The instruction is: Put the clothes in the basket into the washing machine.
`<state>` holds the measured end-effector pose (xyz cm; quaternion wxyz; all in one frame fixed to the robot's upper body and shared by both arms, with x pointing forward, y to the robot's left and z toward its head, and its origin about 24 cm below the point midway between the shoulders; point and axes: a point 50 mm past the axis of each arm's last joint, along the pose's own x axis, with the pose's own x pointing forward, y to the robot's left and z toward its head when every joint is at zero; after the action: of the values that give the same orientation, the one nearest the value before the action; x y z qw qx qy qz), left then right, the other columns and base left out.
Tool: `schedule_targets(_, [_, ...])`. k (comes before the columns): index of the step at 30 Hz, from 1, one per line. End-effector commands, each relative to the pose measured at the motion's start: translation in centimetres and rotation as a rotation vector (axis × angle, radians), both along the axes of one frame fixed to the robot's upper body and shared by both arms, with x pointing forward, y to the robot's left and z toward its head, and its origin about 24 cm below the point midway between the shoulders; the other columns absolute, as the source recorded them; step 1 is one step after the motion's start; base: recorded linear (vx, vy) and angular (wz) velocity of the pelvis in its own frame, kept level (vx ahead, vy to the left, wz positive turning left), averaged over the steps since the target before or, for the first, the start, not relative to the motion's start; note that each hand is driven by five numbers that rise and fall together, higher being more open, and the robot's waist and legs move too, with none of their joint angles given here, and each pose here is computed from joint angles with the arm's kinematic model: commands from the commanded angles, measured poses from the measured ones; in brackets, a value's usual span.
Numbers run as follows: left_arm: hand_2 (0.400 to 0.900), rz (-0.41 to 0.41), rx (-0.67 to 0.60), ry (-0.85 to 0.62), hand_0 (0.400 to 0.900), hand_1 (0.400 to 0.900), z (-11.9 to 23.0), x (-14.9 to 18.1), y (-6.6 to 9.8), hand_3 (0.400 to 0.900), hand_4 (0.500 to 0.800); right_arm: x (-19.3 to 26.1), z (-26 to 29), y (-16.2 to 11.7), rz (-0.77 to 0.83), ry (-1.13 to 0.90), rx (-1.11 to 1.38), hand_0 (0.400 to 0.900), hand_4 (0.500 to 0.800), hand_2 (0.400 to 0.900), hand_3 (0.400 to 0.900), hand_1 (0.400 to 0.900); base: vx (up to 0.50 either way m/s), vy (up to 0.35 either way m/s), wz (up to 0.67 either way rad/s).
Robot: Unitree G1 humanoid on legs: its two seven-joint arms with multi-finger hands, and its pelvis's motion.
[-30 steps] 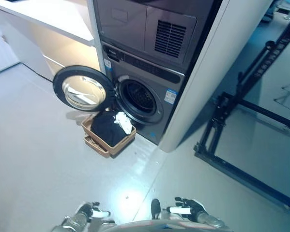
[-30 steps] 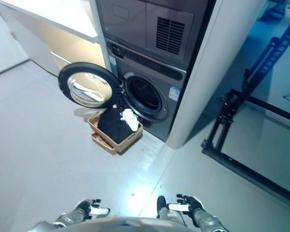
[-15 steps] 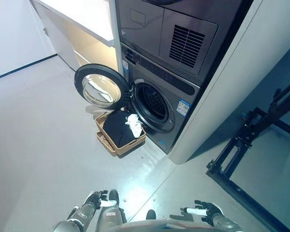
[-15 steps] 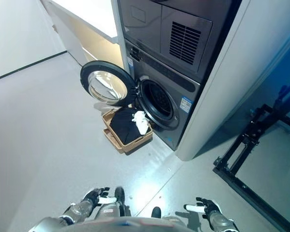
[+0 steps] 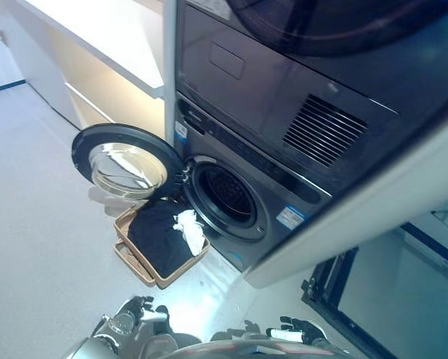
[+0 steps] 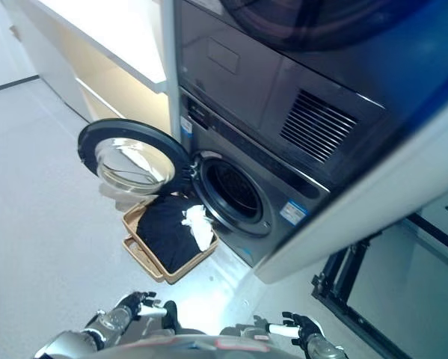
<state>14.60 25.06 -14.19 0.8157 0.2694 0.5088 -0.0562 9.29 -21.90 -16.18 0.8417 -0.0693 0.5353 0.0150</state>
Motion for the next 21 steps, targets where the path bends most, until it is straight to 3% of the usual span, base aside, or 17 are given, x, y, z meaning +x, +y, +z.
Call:
schedule_targets(1, [0.900,-0.017,0.044,-0.028,0.900,0.900,0.9,0.8,1.7,0.900,0.800,-0.8,0.0,-0.9,-0.085,-0.009,-0.019,0.900,0.800,0.900,0.900,0.900,0.237,0.033,-0.42])
schedule_targets(10, [0.900,-0.081,-0.028,0.013,0.900,0.900,0.0,0.4,-0.6,0.900,0.800,-1.4,0.1,-1.7,-0.118,0.002,-0.037,0.900,0.800,0.900,0.900,0.900,0.154,0.002,-0.14])
schedule_targets(15, [0.900,-0.206,0.003,0.121,0.900,0.900,-0.8,-1.1,-1.5,0.900,0.800,-1.1,0.4,-2.8,-0.141,0.003,-0.068,0.900,0.800,0.900,0.900,0.900,0.079,0.034,-0.40])
schedule_targets(16, [0.900,-0.257,0.027,0.162,0.900,0.900,-0.9,-1.4,-1.4,0.900,0.800,1.3,0.8,-3.0,-0.164,-0.015,-0.076,0.900,0.800,0.900,0.900,0.900,0.161,0.024,-0.17])
schedule_targets(19, [0.900,-0.318,0.063,0.169,0.900,0.900,-0.8,-1.1,-1.2,0.900,0.800,-3.6,1.2,-7.3,-0.283,0.104,-0.147,0.900,0.800,0.900,0.900,0.900,0.167,0.010,-0.29])
schedule_targets(21, [0.900,-0.443,0.108,0.158,0.900,0.900,-0.3,0.5,-1.8,0.900,0.800,-3.3,1.9,-9.0,-0.318,0.076,-0.183,0.900,0.800,0.900,0.900,0.900,0.108,-0.017,-0.24])
